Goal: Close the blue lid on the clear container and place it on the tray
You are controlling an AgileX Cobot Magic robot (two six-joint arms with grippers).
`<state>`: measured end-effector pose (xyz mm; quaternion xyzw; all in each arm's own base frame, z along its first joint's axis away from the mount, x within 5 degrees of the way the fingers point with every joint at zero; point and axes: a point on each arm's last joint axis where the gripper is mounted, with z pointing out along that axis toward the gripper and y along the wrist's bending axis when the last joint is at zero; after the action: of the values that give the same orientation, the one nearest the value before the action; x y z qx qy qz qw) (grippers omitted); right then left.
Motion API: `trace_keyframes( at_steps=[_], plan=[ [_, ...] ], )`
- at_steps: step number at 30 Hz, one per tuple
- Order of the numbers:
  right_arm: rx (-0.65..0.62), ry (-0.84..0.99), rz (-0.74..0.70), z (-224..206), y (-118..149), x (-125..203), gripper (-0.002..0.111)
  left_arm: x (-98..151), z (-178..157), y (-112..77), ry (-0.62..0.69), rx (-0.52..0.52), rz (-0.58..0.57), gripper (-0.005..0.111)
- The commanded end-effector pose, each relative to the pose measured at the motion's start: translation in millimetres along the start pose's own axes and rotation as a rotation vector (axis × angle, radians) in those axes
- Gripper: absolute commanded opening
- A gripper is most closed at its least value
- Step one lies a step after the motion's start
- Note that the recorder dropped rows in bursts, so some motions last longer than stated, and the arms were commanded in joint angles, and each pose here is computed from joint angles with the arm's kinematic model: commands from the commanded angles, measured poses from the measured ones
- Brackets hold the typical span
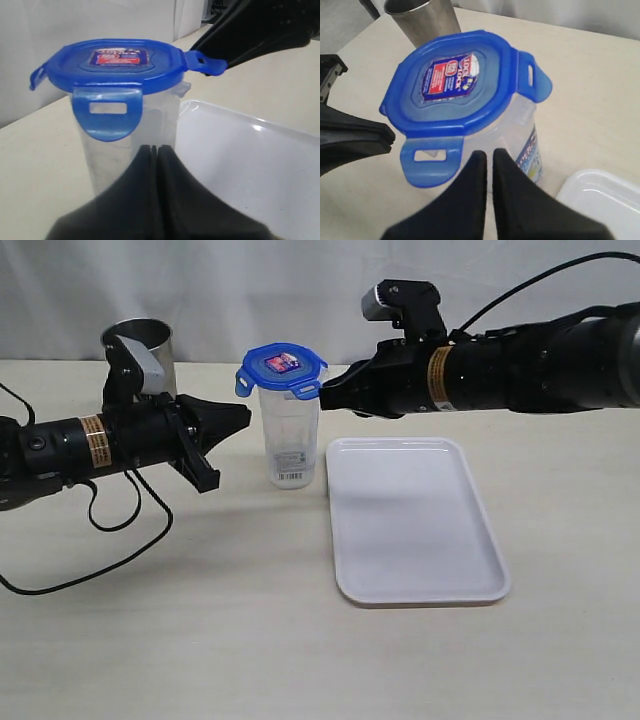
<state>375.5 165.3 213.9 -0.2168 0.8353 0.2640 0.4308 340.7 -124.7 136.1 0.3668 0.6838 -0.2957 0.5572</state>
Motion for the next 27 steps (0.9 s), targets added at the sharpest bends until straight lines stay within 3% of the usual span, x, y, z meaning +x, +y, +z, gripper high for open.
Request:
trace_keyframes(
  at_steps=[1,3,7,11,17,23,27],
  plan=[
    [0.176,-0.038,-0.045,-16,-9,-15,0.005,1,1,6.1,0.011,-0.064,-0.028,0.0],
    [0.253,-0.043,-0.045,-19,-16,-17,0.005,1,1,3.9,0.013,-0.039,-0.028,0.0],
    [0.277,-0.042,-0.035,-21,-23,-17,0.005,4,2,0.1,0.048,-0.013,-0.041,0.0],
    [0.281,-0.055,0.013,-24,-33,-18,0.005,4,-1,14.2,0.04,-0.142,-0.071,0.0],
    [0.131,-0.065,0.022,-25,-26,-20,0.005,-2,-8,36.5,-0.036,-0.374,-0.1,0.0],
    [0.123,-0.037,0.013,-24,-25,-17,0.005,-14,-5,50.5,-0.067,-0.412,-0.098,0.0],
    [0.133,0.008,-0.018,-25,-27,-13,0.005,-26,-7,69.0,-0.106,-0.454,-0.199,0.0]
  ],
)
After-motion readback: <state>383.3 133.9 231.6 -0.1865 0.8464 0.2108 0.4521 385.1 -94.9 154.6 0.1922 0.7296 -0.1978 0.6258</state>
